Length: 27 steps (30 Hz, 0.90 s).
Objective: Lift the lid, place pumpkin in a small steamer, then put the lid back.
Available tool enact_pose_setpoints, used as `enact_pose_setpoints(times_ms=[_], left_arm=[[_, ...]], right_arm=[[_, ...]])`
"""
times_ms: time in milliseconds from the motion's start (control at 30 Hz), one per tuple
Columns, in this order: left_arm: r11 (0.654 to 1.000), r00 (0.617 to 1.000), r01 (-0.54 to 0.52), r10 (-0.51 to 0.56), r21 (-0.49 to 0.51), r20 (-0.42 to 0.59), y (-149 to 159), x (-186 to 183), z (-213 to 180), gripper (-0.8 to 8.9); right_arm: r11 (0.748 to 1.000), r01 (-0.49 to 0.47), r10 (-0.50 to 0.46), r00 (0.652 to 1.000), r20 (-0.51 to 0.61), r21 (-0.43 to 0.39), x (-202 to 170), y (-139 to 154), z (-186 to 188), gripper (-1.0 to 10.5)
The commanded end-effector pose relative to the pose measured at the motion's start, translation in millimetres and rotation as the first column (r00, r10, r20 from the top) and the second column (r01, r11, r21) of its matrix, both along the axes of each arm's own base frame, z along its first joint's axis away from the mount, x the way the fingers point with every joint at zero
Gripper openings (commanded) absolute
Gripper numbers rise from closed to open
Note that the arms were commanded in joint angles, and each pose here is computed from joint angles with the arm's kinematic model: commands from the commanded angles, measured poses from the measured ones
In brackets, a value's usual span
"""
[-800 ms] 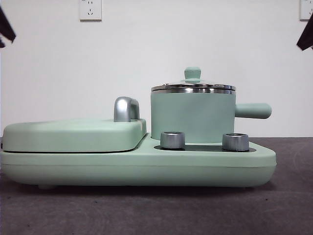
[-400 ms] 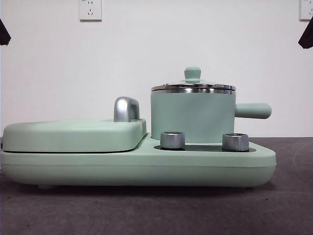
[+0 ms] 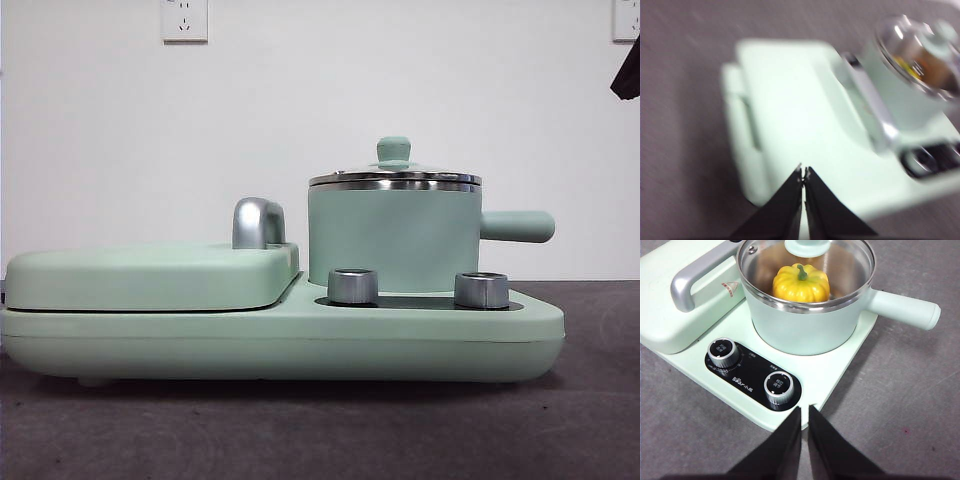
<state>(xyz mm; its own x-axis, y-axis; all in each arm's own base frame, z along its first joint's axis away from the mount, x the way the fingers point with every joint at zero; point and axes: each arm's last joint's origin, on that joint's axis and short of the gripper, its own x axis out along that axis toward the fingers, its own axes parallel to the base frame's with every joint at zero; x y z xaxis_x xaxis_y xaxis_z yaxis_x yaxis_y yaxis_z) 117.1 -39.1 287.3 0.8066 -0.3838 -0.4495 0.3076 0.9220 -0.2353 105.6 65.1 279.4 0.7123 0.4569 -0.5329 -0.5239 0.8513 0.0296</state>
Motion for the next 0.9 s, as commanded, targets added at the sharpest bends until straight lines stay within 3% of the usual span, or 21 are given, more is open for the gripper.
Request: enact_pose_setpoints(times_ms=[33,133,267,533,900], left_arm=[[0.998,0.984,-0.050,0.042,0.043,0.174,11,-3,-17,0.07],[0.988,0.949,-0.140,0.118,0.057,0.293,23,-9,-45,0.07],[0.971,0.903,-0.234,0.197,0.053,0.381,31,-16,-81,0.07],[0.950,0.873,-0.309,0.268,0.036,0.408,39,-21,-130,0.07],[0.950,0.873,-0.311,0.270,0.037,0.405,39,-21,-130,0.07]], right_arm=[[1.000,-0.001,0.001,1.000,0.004,0.012,1,1,1,0.2],[1.000,-0.001,0.001,1.000,0.004,0.012,1,1,1,0.2],[1.000,-0.001,0.001,1.000,0.004,0.012,1,1,1,0.2],[1.000,-0.001,0.001,1.000,0.004,0.012,0,1,1,0.2],[1.000,-0.001,0.001,1.000,0.006,0.014,1,1,1,0.2]])
